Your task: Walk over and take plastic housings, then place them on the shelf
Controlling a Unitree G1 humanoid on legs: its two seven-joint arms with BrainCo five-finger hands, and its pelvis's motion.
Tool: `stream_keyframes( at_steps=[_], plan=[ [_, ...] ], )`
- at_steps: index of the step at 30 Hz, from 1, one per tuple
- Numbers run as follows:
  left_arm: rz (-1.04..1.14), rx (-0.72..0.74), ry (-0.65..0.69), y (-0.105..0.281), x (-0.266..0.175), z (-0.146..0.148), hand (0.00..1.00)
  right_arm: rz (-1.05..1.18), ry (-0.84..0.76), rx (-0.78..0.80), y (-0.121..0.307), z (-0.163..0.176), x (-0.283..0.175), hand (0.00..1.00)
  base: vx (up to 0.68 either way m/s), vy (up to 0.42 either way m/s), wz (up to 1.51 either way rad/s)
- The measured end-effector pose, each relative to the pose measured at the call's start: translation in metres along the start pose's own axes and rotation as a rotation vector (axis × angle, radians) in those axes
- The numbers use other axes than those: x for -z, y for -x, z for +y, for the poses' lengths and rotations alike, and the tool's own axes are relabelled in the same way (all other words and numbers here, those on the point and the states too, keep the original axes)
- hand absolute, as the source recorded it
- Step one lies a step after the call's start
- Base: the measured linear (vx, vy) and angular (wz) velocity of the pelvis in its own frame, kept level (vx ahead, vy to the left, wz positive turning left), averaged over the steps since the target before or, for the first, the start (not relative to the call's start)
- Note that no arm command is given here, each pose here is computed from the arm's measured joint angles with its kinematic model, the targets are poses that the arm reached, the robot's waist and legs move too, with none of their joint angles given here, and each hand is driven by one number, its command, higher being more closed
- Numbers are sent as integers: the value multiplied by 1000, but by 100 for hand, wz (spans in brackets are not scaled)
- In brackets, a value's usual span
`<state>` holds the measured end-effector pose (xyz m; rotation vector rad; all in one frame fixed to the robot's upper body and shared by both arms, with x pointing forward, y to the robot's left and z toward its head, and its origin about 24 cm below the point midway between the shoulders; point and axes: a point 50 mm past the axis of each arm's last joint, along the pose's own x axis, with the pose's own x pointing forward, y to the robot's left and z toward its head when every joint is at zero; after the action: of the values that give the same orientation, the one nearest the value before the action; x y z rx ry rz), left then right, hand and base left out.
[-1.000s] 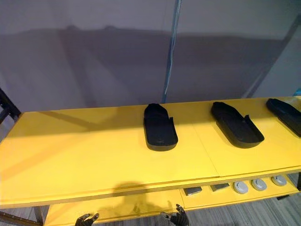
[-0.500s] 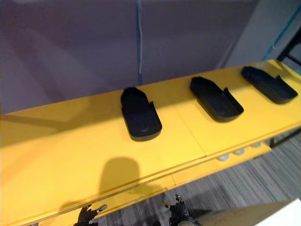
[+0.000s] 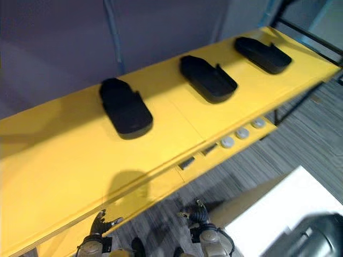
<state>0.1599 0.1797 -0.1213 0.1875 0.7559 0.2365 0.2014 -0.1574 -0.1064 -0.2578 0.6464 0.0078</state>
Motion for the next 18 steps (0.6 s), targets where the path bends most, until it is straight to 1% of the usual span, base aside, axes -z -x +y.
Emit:
stream_keyframes(
  at_steps=[2,4,8,10,12,14,18],
  plan=[
    [13,2,4,1,4,-1,0,-15,26,-28,-2,8,-6,0,-104,38,-133],
    [40,-5,-28,1,11,6,0,-13,54,-82,0,24,-6,0,-124,-32,-100],
    [58,6,-44,1,14,4,0,44,46,-78,7,25,13,0,-133,-183,-55],
    [66,15,-49,2,16,1,0,63,47,-63,10,22,20,0,-168,-225,-88],
    [58,33,-49,2,14,-5,0,91,43,-26,13,13,29,0,-104,-97,-105],
    [75,32,-51,3,18,-5,0,112,37,-3,15,7,35,0,-65,16,-107],
    [113,43,-47,4,25,-9,0,153,29,10,21,3,48,0,-22,137,-109]
  ],
)
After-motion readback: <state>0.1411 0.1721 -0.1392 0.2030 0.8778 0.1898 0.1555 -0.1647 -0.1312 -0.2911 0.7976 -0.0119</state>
